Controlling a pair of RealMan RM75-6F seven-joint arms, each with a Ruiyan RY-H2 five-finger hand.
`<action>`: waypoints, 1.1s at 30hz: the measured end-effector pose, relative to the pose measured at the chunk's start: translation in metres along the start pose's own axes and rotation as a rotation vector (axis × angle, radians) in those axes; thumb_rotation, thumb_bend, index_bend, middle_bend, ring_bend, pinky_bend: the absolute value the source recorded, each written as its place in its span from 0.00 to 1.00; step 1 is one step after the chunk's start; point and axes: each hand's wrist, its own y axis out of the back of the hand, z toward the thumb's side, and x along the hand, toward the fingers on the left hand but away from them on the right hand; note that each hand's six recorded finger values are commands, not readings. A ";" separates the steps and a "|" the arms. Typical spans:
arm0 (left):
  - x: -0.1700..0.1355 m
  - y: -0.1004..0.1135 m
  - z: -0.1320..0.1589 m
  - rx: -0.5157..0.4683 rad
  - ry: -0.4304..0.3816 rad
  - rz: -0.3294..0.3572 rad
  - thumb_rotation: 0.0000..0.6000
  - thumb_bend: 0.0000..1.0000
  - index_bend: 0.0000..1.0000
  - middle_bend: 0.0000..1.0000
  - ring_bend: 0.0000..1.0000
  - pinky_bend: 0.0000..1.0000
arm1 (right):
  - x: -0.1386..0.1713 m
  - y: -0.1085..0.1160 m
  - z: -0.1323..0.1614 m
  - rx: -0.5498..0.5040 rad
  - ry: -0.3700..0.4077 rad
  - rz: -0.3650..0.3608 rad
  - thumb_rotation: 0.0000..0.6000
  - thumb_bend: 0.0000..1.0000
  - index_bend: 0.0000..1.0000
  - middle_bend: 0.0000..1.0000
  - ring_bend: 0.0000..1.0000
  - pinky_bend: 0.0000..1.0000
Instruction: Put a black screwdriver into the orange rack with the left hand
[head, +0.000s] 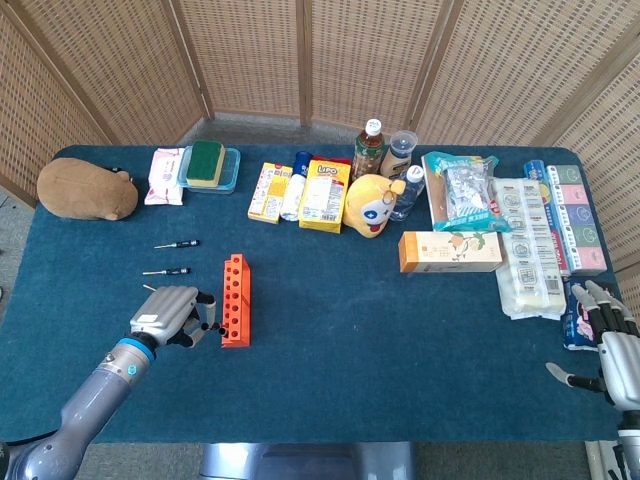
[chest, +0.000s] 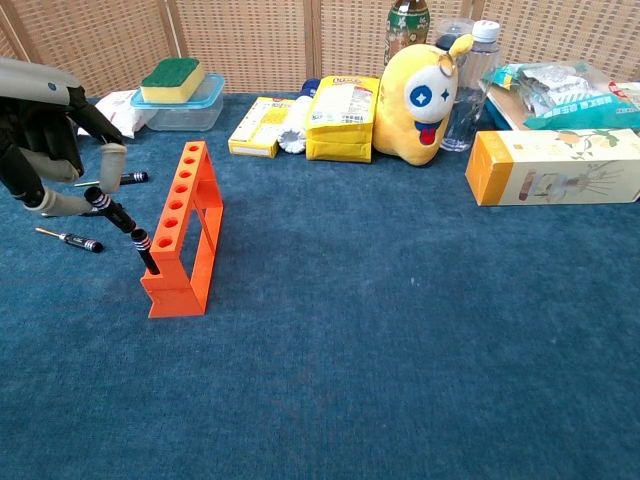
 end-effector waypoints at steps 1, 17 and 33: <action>0.000 0.000 0.000 0.001 0.002 0.000 1.00 0.37 0.58 1.00 0.98 1.00 | 0.000 0.000 0.000 0.000 0.000 0.000 1.00 0.00 0.00 0.01 0.07 0.00; 0.013 0.000 0.002 0.023 0.022 0.020 1.00 0.37 0.58 1.00 0.98 1.00 | 0.000 0.001 -0.001 -0.004 -0.003 -0.001 1.00 0.00 0.00 0.01 0.07 0.00; 0.020 -0.003 0.012 0.045 0.023 0.023 1.00 0.37 0.58 1.00 0.98 1.00 | 0.000 0.002 -0.002 -0.009 -0.004 -0.003 1.00 0.00 0.00 0.01 0.07 0.00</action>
